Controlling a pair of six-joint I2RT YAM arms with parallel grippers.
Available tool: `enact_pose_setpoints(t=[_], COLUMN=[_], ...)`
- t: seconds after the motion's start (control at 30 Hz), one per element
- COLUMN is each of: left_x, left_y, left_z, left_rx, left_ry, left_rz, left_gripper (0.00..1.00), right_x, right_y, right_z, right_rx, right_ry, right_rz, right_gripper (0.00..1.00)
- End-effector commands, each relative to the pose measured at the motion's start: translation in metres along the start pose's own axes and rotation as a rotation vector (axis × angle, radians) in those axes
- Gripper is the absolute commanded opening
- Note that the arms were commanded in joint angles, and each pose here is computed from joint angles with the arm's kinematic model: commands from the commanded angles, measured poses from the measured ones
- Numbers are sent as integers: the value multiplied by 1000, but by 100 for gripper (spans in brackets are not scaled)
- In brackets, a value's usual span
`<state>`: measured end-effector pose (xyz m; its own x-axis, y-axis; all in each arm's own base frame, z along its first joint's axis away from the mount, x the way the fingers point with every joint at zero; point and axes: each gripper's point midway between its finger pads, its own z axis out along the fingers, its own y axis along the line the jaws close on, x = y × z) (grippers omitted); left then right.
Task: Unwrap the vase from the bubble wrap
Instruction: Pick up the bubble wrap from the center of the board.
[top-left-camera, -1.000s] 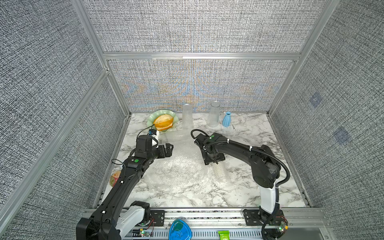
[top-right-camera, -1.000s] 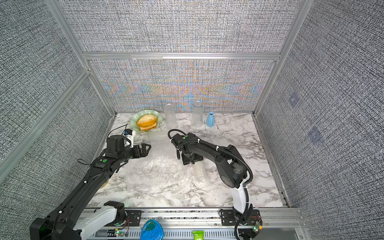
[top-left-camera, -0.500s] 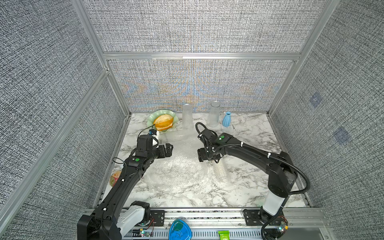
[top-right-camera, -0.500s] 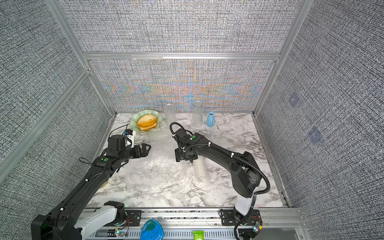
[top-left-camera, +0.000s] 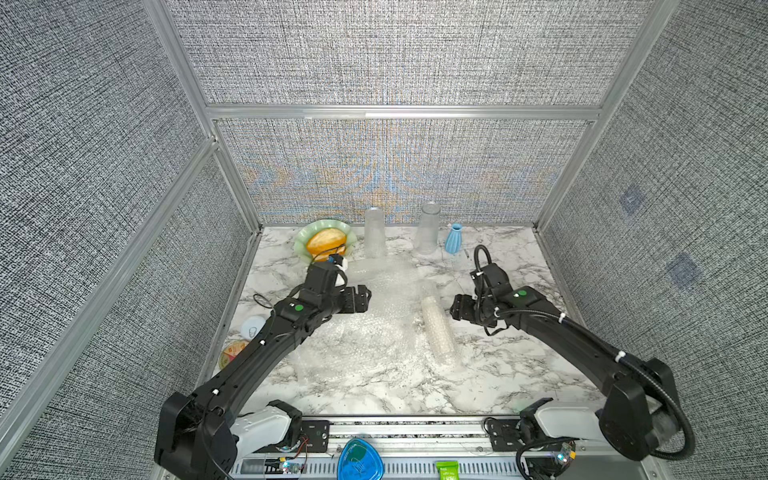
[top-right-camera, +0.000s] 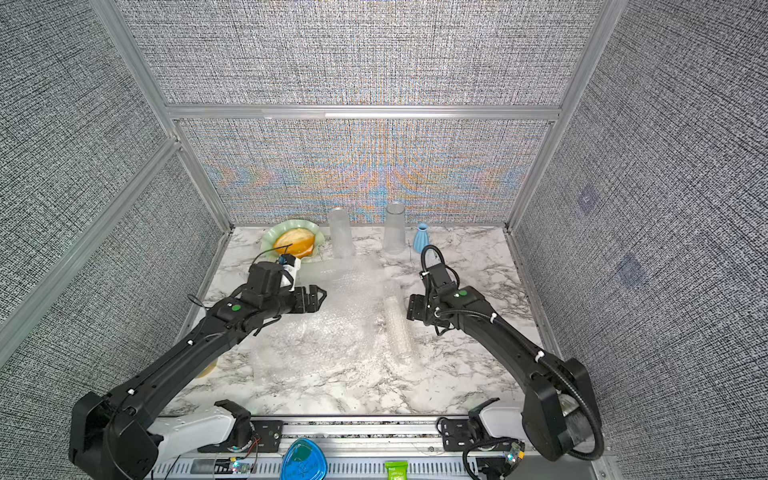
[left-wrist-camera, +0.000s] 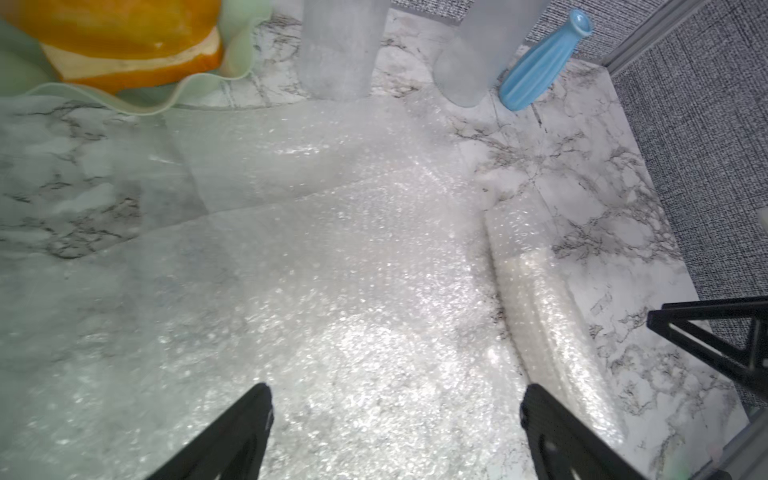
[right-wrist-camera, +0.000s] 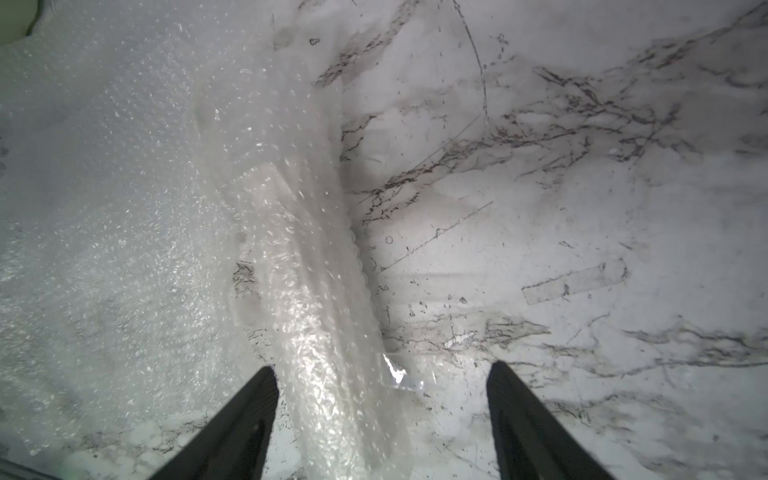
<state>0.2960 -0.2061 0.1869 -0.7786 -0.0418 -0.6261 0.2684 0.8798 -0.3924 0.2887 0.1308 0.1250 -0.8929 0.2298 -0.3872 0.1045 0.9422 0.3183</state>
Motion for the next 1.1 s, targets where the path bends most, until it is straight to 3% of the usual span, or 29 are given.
enact_pose_setpoints(t=[0.0, 0.27, 0.53, 0.77, 1.07], left_x=[9, 54, 81, 116, 136], left_y=[-8, -79, -142, -142, -124], left_z=[13, 64, 118, 162, 177], left_rx=[-96, -188, -297, -448, -472], left_ry=[25, 153, 257, 392, 410], left_rz=[-114, -189, -204, -176, -194], left_gripper=[93, 92, 92, 91, 83], right_x=[-5, -18, -13, -11, -11], right_y=[-20, -99, -121, -117, -111], right_z=[-1, -29, -40, -39, -36], right_rx=[-10, 32, -26, -77, -113], right_ry=[-37, -178, -230, -227, -204], right_rz=[82, 334, 381, 377, 363], right_gripper=[75, 75, 76, 76, 76])
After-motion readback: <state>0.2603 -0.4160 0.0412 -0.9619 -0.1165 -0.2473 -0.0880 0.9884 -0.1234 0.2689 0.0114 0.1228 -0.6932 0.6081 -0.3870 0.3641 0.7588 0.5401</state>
